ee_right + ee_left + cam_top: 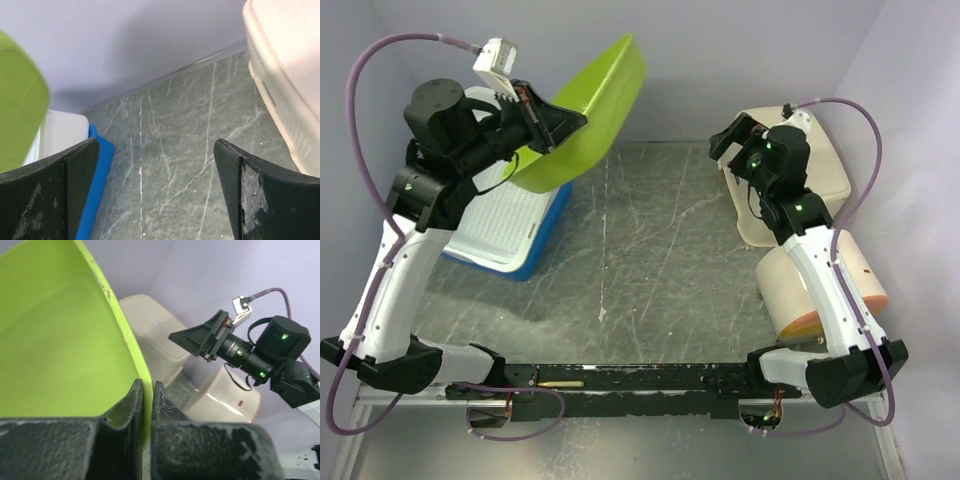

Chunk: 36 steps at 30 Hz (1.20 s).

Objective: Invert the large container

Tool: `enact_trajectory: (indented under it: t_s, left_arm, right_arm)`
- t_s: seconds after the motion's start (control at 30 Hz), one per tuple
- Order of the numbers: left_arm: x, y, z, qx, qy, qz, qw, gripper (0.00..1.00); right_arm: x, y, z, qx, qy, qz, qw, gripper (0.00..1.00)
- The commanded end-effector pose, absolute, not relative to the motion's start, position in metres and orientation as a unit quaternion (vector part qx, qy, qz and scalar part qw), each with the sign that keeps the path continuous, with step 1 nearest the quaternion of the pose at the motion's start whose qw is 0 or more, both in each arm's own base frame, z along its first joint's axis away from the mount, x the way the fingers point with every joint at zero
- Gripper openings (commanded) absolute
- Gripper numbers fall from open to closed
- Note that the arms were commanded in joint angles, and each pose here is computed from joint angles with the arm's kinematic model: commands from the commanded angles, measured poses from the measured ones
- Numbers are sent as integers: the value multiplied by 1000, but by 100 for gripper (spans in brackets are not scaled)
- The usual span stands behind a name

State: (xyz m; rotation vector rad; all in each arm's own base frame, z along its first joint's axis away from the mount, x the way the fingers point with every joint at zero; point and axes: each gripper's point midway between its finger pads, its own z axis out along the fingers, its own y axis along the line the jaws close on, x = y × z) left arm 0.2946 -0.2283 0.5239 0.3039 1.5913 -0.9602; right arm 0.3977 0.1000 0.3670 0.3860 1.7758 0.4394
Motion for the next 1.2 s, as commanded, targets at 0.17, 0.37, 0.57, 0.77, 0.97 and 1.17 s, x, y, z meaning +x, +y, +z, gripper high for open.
enact_trajectory:
  t_s: [0.17,0.37,0.57,0.77,0.97,1.17]
  left_arm:
    - [282,-299,535,143,577,-566,571,7]
    - [307,-317,463,77,615,-588,520,7]
    - [330,-302,396,-47,657,-572,489,7]
    - [347,-255,320,-213,704,-486,472,7]
    - [348,-211,248,-321,754,-356,449,7]
    - [332,-207,185,-303,831,-262,388,20]
  right_arm:
    - [381,76,373,203,745,156,615,99]
    - [374,64,350,216,769,113,590,99]
    - [367,65,335,208,781,112,578,99]
    - [365,72,311,200,803,119,549,99]
    - [367,91,290,171,822,151,521,99]
    - [365,113,253,133,855,181,467,99]
